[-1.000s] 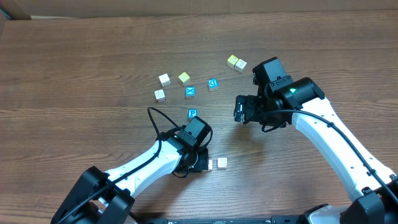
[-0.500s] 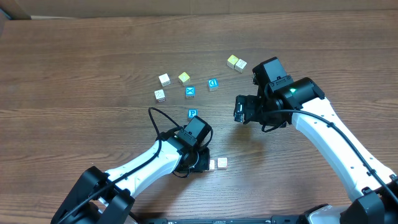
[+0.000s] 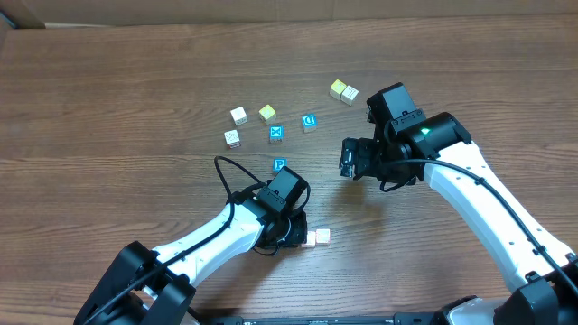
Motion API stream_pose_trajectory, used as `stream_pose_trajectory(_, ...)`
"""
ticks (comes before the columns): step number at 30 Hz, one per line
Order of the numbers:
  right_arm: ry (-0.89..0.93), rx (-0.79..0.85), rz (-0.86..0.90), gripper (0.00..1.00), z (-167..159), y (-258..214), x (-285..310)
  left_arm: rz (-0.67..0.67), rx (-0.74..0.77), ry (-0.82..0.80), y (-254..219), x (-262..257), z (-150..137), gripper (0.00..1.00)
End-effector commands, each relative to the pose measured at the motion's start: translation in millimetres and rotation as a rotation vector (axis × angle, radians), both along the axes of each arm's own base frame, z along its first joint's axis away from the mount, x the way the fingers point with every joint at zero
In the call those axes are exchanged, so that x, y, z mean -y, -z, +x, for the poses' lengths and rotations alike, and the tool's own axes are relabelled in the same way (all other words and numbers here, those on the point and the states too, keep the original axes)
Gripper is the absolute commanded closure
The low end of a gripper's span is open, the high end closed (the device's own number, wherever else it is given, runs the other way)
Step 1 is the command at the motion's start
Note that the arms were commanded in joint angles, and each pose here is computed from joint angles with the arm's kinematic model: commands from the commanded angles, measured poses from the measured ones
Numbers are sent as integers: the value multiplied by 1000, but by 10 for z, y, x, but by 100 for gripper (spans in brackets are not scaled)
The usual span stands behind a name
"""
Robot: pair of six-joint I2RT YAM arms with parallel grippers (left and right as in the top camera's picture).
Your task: Flip 3 blocks
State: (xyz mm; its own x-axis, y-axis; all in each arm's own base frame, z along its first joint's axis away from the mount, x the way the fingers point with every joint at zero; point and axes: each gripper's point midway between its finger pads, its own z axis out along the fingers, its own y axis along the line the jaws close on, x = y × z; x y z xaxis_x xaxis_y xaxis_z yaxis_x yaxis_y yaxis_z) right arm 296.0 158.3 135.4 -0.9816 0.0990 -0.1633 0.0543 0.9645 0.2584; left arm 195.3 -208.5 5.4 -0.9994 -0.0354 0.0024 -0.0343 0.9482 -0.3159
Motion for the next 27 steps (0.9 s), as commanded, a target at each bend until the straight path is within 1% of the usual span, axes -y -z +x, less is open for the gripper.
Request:
stream_pose_trajectory(1,-10,49,25,3,51,-168,-39,-7,-23,-43,17,2,-7,96)
stream_pose_trajectory(13,-10,47,25,3,48,-166,-37,-16,-25,-50,11,19,-4,96)
stream_pose_trajectory(18,-10,44,23,3,41,-164,-34,20,-9,-74,-34,-81,47,96)
stream_pose_trajectory(20,-10,44,23,3,41,-164,-34,64,34,-91,-154,-172,122,96)
stream_pose_trajectory(22,-10,46,23,2,44,-165,-35,107,112,-97,-370,-258,238,96)
stream_pose_trajectory(24,-10,50,25,2,54,-168,-39,123,192,-94,-616,-302,353,96)
stream_pose_trajectory(25,-10,52,26,2,59,-170,-41,124,235,-88,-728,-312,416,88)
stream_pose_trajectory(27,-10,57,28,2,69,-174,-46,118,323,-56,-928,-299,551,44)
